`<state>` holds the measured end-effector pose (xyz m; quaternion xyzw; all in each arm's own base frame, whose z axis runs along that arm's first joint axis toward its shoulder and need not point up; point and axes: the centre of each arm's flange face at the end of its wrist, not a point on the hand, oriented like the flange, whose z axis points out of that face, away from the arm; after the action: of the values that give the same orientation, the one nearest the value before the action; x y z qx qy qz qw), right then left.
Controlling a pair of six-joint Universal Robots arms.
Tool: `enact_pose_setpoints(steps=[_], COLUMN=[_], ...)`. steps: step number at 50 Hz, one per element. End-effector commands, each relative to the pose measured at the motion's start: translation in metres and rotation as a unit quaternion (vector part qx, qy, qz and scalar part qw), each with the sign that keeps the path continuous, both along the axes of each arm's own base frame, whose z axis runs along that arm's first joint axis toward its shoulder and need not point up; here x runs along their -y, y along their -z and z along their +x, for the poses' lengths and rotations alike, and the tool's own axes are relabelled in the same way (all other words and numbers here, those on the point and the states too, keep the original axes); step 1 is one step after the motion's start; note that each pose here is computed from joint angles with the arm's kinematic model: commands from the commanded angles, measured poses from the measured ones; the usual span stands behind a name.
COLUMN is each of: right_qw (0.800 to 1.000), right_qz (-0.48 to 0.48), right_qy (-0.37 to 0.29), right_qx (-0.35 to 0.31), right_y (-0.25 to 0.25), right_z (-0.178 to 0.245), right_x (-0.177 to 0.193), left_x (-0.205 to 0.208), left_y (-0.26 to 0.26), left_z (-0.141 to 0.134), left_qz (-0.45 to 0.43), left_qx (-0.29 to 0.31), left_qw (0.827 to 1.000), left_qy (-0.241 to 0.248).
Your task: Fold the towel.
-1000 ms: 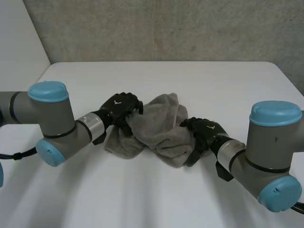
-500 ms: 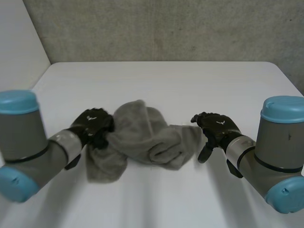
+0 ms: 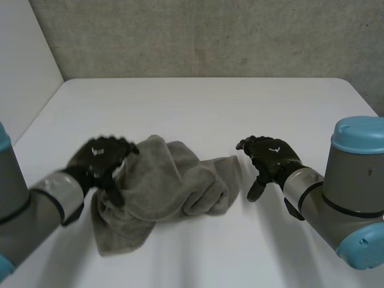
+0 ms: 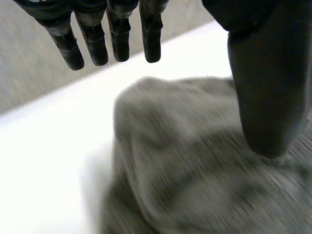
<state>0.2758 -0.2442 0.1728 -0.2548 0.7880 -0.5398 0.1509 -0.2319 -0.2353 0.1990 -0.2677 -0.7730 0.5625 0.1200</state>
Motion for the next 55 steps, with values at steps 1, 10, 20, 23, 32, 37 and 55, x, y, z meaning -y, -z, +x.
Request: enact_pose_setpoints(steps=[1,10,20,23,32,37,55], right_qw=[1.0,0.998,0.997,0.997,0.997,0.997,0.997], right_qz=[-0.002,0.018,0.016,0.017,0.027,0.032,0.035], right_qy=[-0.024,-0.062,-0.066,-0.066,-0.067,-0.068,-0.069], right_qx=[0.013,0.019,0.02,0.019,0.014,0.013,0.011], right_y=[-0.007,-0.007,-0.007,-0.006,0.002,0.006,0.009], right_z=[0.004,0.011,0.014,0.014,0.014,0.015,0.015], right_x=[-0.002,-0.012,-0.012,-0.011,-0.012,-0.011,-0.011], left_x=[0.031,0.079,0.123,0.132,0.143,0.143,0.133], left_y=[-0.044,-0.017,0.023,0.034,0.055,0.059,0.067], left_z=[-0.014,-0.051,-0.069,-0.072,-0.077,-0.078,-0.075], left_qz=[-0.075,-0.018,-0.066,-0.064,-0.064,-0.068,-0.091], left_qx=[-0.029,-0.039,0.029,0.031,0.033,0.042,0.124], left_qw=[0.997,0.991,0.983,0.983,0.982,0.98,0.963], left_qy=[0.023,0.128,0.168,0.169,0.177,0.182,0.22])
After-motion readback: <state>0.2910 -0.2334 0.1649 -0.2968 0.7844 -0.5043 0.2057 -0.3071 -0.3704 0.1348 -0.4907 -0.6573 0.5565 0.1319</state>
